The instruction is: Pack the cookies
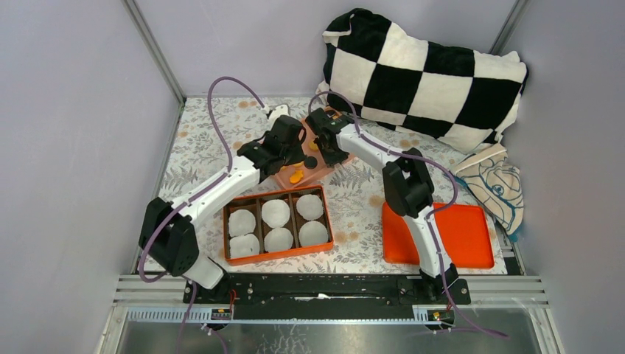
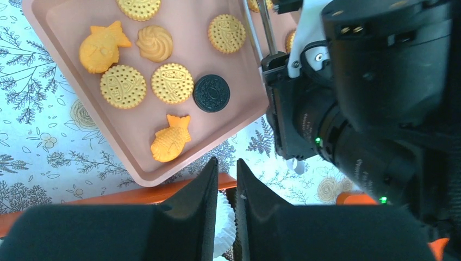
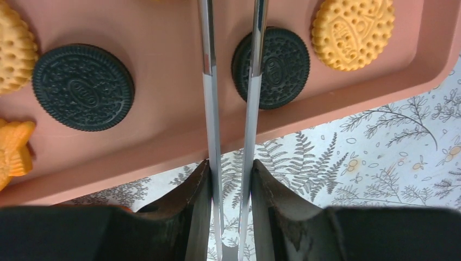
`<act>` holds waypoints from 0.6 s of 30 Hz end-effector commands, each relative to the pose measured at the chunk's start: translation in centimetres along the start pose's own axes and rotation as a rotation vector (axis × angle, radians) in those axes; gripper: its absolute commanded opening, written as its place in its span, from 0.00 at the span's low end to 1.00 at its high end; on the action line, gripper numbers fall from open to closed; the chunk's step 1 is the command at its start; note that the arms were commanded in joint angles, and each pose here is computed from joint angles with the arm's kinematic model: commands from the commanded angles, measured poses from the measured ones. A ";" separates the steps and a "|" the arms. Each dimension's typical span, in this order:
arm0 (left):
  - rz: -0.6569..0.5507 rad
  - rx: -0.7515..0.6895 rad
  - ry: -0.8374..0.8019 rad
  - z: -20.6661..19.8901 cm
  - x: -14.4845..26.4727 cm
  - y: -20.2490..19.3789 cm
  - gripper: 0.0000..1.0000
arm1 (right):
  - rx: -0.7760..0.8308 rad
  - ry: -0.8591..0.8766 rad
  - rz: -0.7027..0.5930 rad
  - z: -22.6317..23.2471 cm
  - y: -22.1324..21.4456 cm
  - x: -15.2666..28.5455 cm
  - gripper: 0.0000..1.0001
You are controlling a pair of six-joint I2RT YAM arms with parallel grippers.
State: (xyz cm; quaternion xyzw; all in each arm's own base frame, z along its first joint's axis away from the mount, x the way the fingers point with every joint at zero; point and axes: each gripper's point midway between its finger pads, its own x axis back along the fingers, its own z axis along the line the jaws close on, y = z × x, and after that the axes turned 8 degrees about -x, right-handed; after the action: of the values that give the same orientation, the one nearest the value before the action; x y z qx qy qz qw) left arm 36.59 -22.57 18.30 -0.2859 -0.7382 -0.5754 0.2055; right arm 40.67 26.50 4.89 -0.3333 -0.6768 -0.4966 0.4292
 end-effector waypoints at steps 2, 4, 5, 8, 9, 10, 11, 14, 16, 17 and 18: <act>0.024 -0.017 0.052 1.2 -1.2 -1.0 0.23 | -0.010 0.026 -0.054 -1.2 2.0 -0.7 0.34; 0.032 -0.020 0.051 1.1 -1.5 -1.3 0.23 | -0.025 0.035 -0.051 -1.2 1.8 -1.2 0.39; 0.036 -0.022 0.051 1.1 -1.6 -1.4 0.23 | -0.034 0.030 -0.050 -1.4 1.8 -1.2 0.43; 0.046 -0.026 0.051 1.1 -1.8 -1.7 0.23 | -0.050 0.039 -0.062 -1.4 1.9 -0.7 0.55; 0.047 -0.027 0.049 1.1 -1.8 -1.8 0.23 | -0.053 0.045 -0.065 -1.3 1.8 -0.8 0.60; 0.049 -0.027 0.051 1.2 -1.9 -1.9 0.23 | -0.055 0.055 -0.070 -1.2 1.8 -0.7 0.64; 0.052 -0.028 0.049 1.1 -2.0 -2.0 0.23 | -0.057 0.063 -0.071 -1.1 1.8 -0.8 0.64; 0.065 -0.026 0.039 0.9 -2.3 -2.4 0.23 | -0.059 0.069 -0.035 -0.8 1.2 -1.4 0.64; 0.079 -0.026 0.033 0.8 -2.5 -2.8 0.23 | -0.063 0.077 -0.017 -0.6 0.7 -1.6 0.64; 0.084 -0.024 0.031 0.8 -2.6 -2.9 0.23 | -0.064 0.082 -0.018 -0.5 0.6 -1.6 0.64; 0.086 -0.024 0.029 0.8 -2.7 -3.0 0.23 | -0.067 0.083 -0.019 -0.5 0.6 -1.7 0.64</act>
State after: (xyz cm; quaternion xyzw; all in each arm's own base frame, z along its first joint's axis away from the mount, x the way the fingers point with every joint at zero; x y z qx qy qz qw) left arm 36.71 -22.73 15.71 -0.3009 -0.7224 -0.5787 0.2296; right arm 41.58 25.13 2.88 -0.3372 -0.6565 -0.5132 0.4381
